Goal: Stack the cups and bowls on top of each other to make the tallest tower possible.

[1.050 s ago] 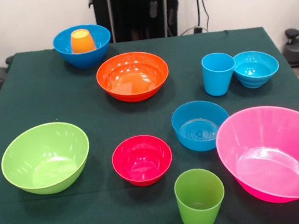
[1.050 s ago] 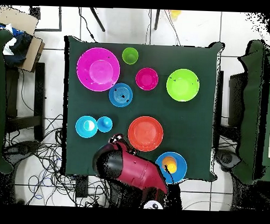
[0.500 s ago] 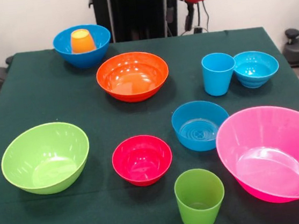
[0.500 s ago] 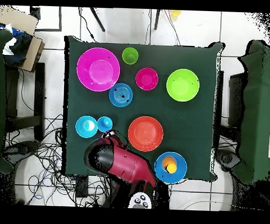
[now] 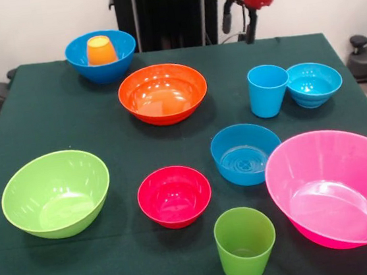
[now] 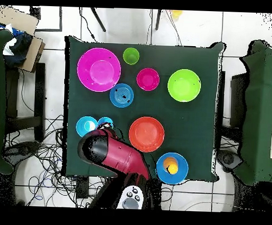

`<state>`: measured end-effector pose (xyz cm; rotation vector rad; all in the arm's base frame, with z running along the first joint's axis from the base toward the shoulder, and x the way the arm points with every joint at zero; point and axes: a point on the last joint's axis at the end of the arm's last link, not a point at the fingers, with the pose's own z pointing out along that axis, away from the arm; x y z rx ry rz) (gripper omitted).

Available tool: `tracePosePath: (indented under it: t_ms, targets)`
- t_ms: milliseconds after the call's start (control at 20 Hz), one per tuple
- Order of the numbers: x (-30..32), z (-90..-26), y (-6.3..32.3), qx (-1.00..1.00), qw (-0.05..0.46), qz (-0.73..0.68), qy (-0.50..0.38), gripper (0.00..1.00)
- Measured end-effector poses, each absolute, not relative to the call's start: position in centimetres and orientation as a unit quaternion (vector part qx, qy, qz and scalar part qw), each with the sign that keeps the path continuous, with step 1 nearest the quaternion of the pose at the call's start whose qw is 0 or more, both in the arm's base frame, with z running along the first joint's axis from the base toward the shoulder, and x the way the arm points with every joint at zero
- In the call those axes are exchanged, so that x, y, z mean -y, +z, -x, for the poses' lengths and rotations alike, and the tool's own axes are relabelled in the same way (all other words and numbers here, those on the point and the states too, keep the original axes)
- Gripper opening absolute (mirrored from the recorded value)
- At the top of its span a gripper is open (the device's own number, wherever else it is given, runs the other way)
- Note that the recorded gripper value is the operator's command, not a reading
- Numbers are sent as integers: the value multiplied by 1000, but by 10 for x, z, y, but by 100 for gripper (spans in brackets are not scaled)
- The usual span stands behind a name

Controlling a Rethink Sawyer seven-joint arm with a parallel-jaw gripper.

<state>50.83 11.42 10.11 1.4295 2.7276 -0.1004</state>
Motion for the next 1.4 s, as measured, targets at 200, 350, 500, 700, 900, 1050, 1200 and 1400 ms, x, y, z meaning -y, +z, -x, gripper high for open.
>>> tracePosePath:
  t_ms: [200, 350, 500, 700, 900, 1050, 1200, 1400]
  targets:
    - [-123, -521, 101, -877, 27, -479, -25, 100]
    - [-127, -531, 100, -872, 28, -489, -21, 100]
    - [-132, -540, 99, -867, 31, -497, -19, 100]
    - [-135, -545, 98, -866, 37, -498, -20, 100]
    - [-132, -549, 97, -867, 43, -496, -25, 100]
    - [-130, -551, 92, -865, 44, -498, -30, 100]
    - [-128, -552, 87, -865, 43, -499, -34, 100]
    - [-125, -553, 74, -862, 40, -503, -43, 100]
